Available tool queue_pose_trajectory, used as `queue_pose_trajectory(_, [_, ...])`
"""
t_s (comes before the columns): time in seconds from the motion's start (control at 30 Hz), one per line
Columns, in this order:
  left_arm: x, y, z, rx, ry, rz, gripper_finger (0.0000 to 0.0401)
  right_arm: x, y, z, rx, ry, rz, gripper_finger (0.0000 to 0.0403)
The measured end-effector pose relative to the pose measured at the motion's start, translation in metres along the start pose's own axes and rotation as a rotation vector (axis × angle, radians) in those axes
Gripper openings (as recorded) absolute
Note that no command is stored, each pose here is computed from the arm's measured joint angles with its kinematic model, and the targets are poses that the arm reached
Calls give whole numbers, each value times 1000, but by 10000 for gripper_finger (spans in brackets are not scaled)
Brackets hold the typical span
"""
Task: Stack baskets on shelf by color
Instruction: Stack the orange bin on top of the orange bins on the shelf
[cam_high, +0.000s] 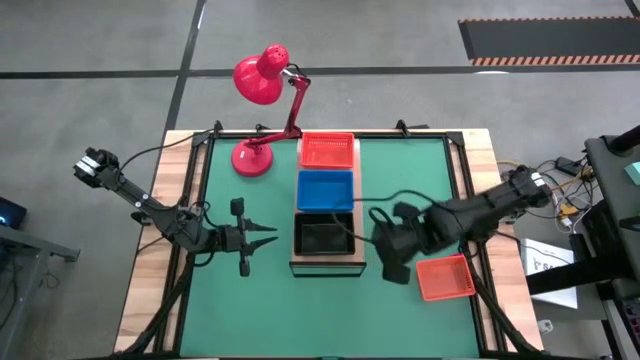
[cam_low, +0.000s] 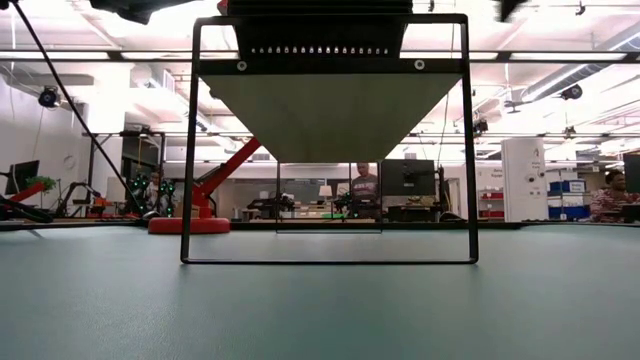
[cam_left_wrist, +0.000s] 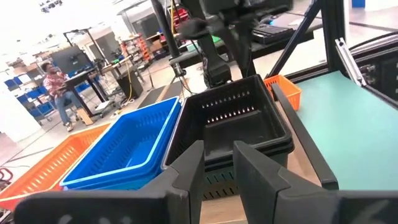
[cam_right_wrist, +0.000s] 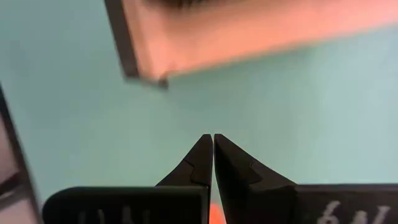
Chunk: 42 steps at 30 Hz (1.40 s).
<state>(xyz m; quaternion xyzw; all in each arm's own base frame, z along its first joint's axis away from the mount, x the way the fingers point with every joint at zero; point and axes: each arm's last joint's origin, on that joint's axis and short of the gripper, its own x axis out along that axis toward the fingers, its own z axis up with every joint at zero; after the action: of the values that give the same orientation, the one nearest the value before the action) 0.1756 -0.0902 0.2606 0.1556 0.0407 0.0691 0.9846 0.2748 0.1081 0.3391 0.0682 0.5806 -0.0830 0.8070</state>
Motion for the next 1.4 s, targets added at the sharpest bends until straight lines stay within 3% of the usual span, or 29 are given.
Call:
queue_pose_trajectory(0.2, [0, 0, 2, -56, -8, 1, 70, 13, 23, -42, 237, 92, 10, 9])
queue_pose_trajectory(0.37, [0, 1, 3, -69, -16, 3, 70, 25, 36, -65, 361, 134, -29, 14])
queue_pose_trajectory(0.6, [0, 1, 3, -100, -16, 0, 70, 51, 46, -93, 469, 275, -40, 76])
queue_pose_trajectory(0.67, [0, 0, 3, -100, -16, -1, 70, 59, 48, -102, 414, 348, -19, 100])
queue_pose_trajectory(0.8, [1, -1, 2, -94, -11, -3, 70, 71, 59, -131, 143, 455, 52, 140])
queue_pose_trajectory(0.97, [1, -1, 2, -94, -11, -3, 70, 78, 70, -165, -11, 602, 70, 160])
queue_pose_trajectory(1.17, [1, 0, 2, -94, -11, -3, 70, 85, 69, -188, -52, 575, -19, 149])
queue_pose_trajectory(1.4, [1, -1, 2, -94, -10, -4, 70, 104, 66, -194, -76, 513, 3, 113])
